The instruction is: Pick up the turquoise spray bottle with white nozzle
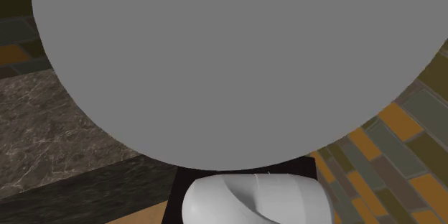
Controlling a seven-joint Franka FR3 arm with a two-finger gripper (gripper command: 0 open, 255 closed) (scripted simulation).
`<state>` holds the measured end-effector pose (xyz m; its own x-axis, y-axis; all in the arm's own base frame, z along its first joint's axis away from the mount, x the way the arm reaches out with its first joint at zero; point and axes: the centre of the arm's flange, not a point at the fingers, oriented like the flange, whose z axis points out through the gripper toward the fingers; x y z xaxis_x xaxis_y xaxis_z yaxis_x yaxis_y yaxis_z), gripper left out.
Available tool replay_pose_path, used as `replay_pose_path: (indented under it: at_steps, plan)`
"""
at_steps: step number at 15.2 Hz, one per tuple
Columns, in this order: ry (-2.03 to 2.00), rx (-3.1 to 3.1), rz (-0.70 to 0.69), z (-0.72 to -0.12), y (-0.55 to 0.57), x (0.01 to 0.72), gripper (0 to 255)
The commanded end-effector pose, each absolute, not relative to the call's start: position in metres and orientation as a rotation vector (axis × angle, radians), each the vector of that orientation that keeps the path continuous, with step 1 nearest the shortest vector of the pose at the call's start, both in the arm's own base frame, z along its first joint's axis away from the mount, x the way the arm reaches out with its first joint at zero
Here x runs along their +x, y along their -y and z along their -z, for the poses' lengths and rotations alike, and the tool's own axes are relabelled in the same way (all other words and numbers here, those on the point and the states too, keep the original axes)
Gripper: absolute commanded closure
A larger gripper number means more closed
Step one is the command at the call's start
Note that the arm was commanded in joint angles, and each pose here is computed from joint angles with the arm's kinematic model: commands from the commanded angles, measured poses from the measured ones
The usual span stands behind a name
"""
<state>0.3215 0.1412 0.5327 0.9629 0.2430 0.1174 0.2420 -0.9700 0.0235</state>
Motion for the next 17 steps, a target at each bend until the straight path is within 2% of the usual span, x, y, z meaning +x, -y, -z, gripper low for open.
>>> replay_pose_path:
  at_steps: [1, 11, 17]
  plan:
    - [-0.413, 3.099, -0.171, -0.516, -0.161, 0.320, 0]
    - [-0.557, 3.069, -0.090, -0.443, -0.266, 0.299, 0]
    - [-0.557, 3.069, -0.090, -0.411, -0.266, 0.299, 0]
